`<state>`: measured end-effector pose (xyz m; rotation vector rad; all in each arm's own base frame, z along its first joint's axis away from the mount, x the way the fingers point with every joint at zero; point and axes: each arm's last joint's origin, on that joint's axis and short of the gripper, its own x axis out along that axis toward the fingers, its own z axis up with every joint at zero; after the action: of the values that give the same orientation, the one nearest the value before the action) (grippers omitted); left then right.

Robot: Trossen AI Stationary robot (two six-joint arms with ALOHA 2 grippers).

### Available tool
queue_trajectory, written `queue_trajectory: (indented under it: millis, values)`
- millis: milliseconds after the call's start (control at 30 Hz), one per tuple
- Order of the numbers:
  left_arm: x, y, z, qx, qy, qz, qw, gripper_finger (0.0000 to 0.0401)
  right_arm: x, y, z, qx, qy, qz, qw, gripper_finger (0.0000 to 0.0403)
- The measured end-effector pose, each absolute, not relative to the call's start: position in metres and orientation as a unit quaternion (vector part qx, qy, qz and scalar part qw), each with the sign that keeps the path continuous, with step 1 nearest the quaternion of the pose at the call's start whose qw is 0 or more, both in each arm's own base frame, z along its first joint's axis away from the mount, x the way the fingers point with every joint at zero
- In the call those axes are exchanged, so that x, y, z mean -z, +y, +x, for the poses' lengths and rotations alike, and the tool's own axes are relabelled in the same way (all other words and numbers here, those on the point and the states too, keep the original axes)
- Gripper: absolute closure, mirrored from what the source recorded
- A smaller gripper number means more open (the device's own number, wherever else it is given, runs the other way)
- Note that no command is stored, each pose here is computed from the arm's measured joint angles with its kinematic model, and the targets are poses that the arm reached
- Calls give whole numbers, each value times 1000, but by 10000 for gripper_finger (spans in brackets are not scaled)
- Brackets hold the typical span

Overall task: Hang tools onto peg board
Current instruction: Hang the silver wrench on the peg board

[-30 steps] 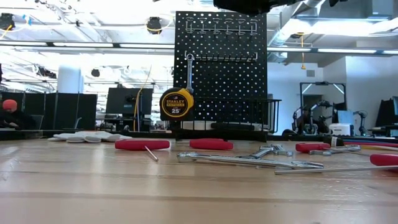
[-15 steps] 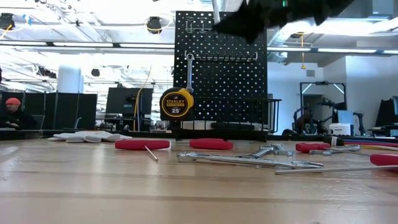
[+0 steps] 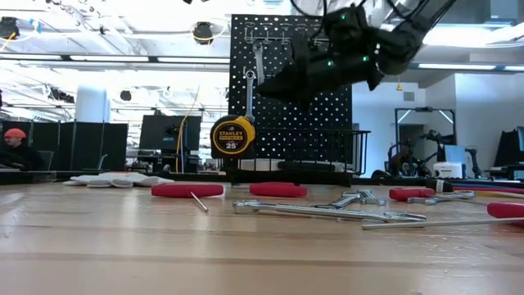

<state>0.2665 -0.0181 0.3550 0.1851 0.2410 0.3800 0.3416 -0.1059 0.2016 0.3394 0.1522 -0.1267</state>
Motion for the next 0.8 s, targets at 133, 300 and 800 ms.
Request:
queue_trajectory:
  millis: [133, 300, 800]
  values:
    - [-354, -18, 267, -187, 121, 92, 971, 338, -198, -118, 341, 78, 60, 191, 977, 387]
    - [-354, -18, 267, -187, 120, 89, 971, 338, -199, -131, 336, 89, 48, 194, 976, 387]
    - [-358, -18, 268, -186, 103, 103, 972, 338, -202, -160, 324, 103, 36, 195, 975, 387]
